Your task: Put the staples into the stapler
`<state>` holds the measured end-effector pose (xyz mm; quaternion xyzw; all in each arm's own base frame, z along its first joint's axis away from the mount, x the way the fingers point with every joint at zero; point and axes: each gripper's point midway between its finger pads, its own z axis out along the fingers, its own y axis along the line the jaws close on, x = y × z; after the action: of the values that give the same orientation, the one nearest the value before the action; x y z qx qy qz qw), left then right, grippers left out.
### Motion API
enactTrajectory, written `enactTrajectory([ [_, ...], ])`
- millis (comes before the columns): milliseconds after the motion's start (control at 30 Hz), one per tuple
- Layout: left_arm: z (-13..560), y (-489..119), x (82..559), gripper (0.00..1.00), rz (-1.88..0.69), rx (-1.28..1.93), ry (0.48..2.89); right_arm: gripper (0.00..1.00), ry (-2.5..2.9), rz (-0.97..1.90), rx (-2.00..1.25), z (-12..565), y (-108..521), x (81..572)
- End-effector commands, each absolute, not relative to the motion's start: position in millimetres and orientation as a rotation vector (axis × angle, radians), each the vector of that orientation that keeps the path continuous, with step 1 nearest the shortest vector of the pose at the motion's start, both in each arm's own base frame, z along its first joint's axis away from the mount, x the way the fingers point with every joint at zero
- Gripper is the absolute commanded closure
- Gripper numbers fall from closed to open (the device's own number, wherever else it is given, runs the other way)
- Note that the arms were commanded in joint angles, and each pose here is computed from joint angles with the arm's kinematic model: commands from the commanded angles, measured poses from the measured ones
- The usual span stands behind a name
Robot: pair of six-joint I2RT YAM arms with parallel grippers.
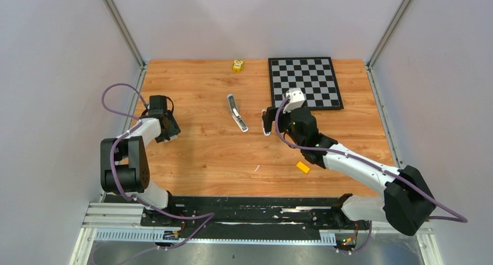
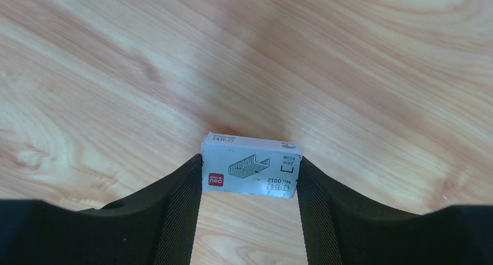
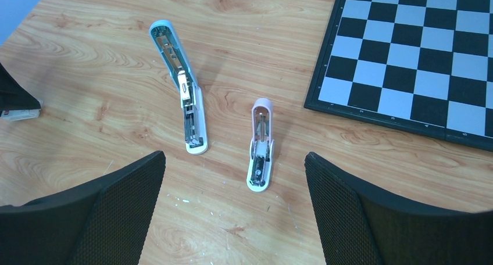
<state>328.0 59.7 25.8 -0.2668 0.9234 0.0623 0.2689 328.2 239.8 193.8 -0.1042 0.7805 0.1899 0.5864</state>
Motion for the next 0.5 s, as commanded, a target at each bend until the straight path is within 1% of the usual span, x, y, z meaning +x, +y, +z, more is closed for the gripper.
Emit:
enactTrajectory([
  [0,35,21,325,0.45,0.051,-0.624,2.498,0.07,1.831,0.420,-0.256,190,231,317],
  [167,42,-46,315,0.45,-0.087,-0.464,2.519,0.07,1.851,0.431,-0.258,185,223,304],
  [467,52,-163,264,0.46,-0.384,-0.350,2.514,0.07,1.900,0.414,-0.237,167,200,281],
])
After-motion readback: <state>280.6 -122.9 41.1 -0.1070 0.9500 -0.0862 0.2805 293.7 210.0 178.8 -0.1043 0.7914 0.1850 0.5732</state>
